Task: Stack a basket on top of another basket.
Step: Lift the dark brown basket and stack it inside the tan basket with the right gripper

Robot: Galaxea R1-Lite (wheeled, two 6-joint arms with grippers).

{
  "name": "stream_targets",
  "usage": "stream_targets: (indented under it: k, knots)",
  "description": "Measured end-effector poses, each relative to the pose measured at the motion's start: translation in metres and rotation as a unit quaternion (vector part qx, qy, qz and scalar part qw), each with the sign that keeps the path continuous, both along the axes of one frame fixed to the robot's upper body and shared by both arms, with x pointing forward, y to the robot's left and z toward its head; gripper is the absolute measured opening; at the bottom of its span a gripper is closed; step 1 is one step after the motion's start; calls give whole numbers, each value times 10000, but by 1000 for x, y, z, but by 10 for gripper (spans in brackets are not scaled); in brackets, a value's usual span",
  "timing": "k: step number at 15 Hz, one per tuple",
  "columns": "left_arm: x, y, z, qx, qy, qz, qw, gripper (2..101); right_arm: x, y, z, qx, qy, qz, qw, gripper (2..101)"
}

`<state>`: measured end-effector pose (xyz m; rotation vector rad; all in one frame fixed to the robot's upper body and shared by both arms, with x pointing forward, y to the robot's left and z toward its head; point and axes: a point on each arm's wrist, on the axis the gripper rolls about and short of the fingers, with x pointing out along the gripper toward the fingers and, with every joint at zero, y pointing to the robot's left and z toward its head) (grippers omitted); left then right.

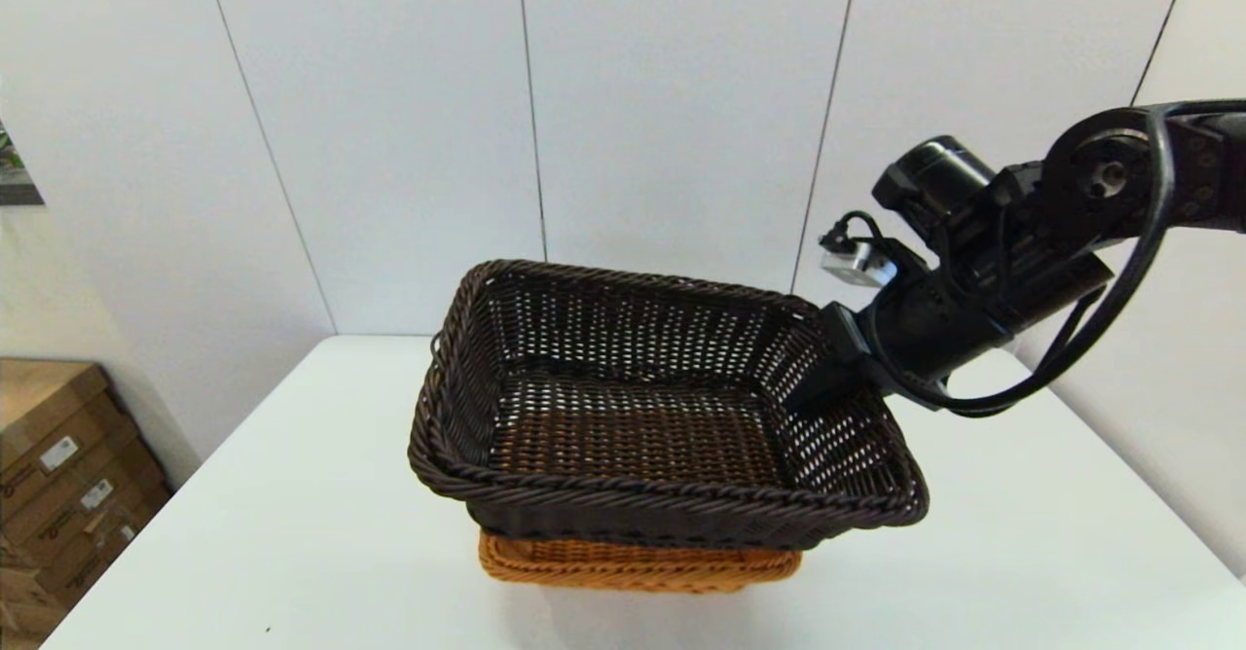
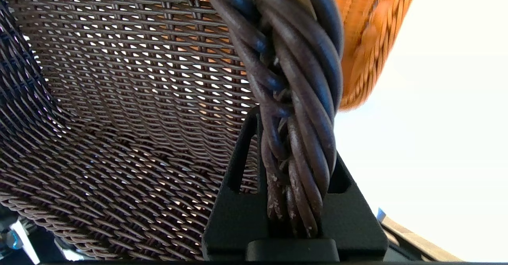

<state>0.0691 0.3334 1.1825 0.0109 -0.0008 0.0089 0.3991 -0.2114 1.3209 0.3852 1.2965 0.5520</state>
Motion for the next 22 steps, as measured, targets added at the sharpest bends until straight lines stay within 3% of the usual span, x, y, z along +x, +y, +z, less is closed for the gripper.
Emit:
stream_targets:
  k: [5,9,11,18,22]
  knots:
    - [0,0,0,0,0,0,10000,978,25,16,-16,-141,35,30,9999,160]
    - [0,0,0,0,0,0,10000,978,46,23,-31,-437,-40,-103,9990,160]
    - [0,0,0,0,0,-2,10000,978,54,25,-37,-487,-37,-117,9987,160]
    - [0,0,0,0,0,-2,10000,978,65,27,-56,-595,146,-141,9980,159]
    - [0,0,0,-2,0,0,10000,978,70,27,-68,-838,169,-196,9961,159]
